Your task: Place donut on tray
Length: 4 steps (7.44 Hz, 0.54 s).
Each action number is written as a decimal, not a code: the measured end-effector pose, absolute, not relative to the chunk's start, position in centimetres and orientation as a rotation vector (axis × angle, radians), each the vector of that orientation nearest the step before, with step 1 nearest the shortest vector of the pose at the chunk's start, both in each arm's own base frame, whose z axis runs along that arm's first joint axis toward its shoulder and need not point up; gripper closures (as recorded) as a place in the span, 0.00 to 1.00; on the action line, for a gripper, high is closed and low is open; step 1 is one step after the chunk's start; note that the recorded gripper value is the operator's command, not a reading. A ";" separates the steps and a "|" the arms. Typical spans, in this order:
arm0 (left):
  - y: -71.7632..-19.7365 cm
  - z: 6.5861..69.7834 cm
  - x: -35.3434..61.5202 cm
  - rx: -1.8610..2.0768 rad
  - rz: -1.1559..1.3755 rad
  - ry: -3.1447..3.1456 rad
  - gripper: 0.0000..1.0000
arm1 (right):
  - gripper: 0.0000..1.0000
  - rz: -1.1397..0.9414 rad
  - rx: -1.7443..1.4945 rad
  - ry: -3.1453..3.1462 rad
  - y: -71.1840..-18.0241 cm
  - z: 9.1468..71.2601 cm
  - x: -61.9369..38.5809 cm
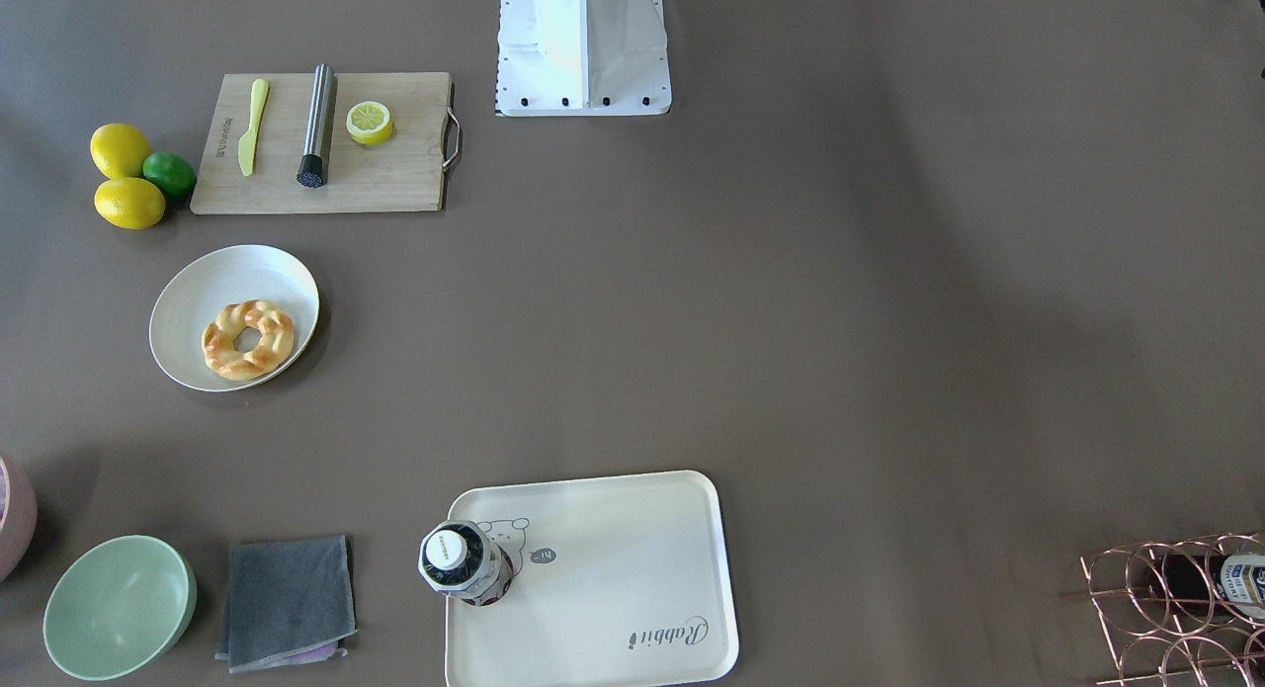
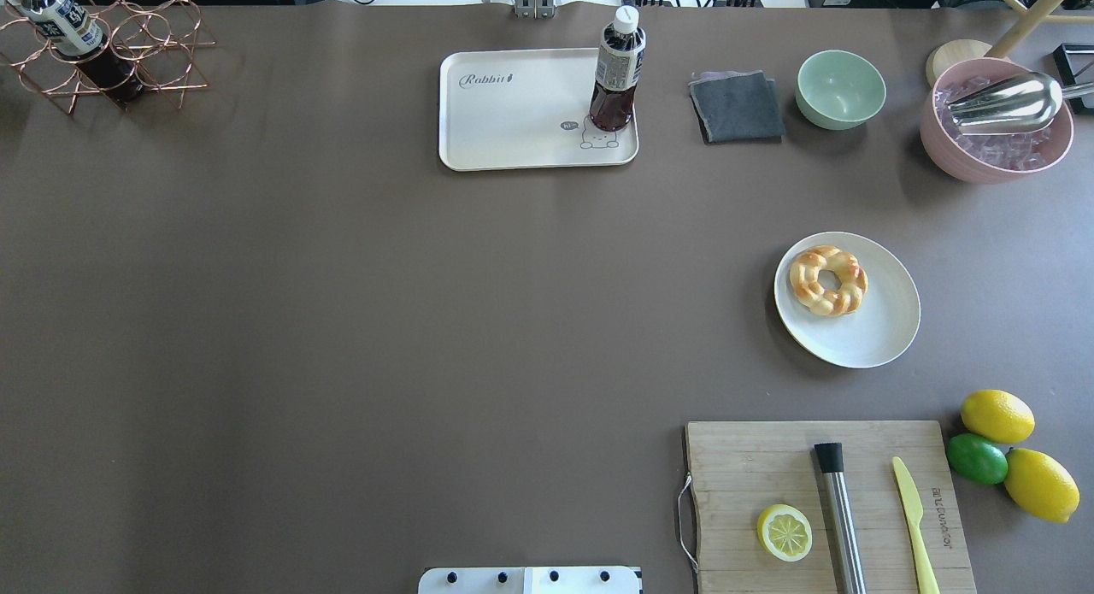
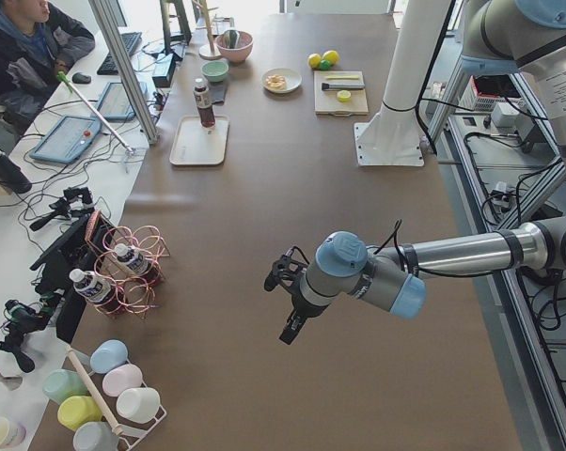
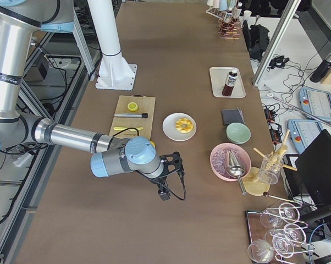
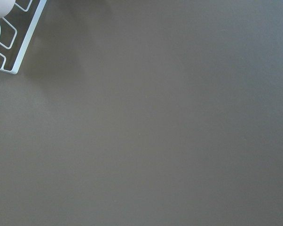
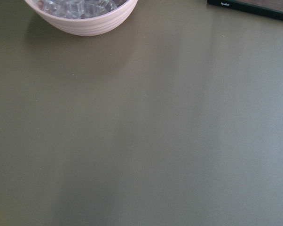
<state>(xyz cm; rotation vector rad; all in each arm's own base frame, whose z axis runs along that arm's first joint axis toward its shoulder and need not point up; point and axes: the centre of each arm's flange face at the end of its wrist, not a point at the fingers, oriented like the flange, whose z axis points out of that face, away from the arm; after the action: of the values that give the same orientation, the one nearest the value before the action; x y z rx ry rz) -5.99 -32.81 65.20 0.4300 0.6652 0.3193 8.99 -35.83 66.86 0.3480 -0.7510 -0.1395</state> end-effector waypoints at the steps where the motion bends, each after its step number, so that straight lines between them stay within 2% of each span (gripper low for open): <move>1: -33.1 65.1 -6.2 0.435 0.311 0.659 0.02 | 0.00 -0.073 0.329 -0.770 -36.0 66.9 9.0; 4: -33.4 65.6 -6.3 0.418 0.295 0.657 0.02 | 0.00 0.003 0.296 -0.819 -36.0 66.6 8.6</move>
<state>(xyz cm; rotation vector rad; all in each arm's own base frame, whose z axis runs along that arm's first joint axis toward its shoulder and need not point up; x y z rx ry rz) -6.34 -33.35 65.57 0.4179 0.6571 0.2951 8.64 -36.03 66.60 0.2959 -0.8190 0.0027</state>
